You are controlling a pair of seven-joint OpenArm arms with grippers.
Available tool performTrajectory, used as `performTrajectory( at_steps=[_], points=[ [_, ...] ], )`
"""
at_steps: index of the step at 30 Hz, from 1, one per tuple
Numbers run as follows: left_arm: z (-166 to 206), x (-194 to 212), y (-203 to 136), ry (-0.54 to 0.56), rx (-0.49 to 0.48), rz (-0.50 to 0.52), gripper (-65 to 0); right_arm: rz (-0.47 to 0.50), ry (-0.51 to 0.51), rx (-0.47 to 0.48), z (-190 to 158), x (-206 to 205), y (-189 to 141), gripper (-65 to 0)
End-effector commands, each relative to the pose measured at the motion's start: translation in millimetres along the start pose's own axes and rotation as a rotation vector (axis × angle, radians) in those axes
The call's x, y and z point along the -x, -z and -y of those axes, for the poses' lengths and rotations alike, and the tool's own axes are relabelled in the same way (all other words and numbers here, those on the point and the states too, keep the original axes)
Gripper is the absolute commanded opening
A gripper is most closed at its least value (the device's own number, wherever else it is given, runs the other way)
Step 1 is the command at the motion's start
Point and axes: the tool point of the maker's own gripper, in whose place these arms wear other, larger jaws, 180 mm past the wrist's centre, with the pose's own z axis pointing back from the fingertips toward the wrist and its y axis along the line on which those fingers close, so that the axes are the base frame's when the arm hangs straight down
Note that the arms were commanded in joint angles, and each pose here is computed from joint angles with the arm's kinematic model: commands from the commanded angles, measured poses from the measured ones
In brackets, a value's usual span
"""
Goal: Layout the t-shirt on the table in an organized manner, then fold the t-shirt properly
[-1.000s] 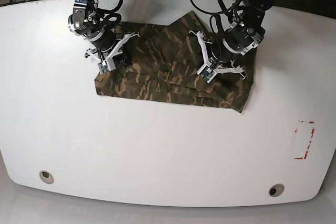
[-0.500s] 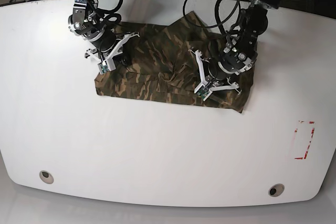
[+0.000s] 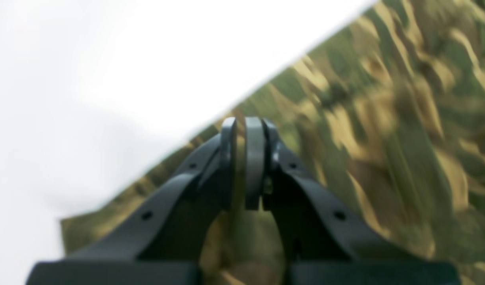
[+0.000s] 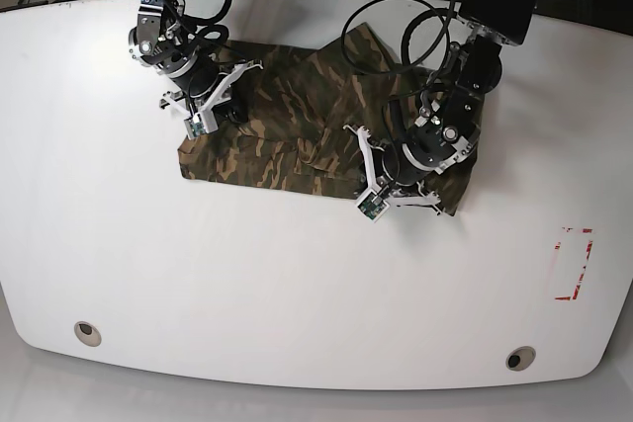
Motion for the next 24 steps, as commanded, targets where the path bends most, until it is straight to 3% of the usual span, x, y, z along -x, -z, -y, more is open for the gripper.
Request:
performTrajectory(
  at_steps=[1,10,24],
  points=[
    [-8,-23,-3,0.011,-0.017,0.066,-62.3,-0.137,-0.032,0.027,6,31,-4,-65.0],
    [-8,-51,-35,0.033,-0.049,0.171,-62.3,-0.134,-0.033,0.028,6,30,-4,-65.0],
    [-72,27,-97,-0.15,-0.279,0.07,-62.3,-0.129,-0.033,0.028,6,27,-3,-65.0]
  ],
)
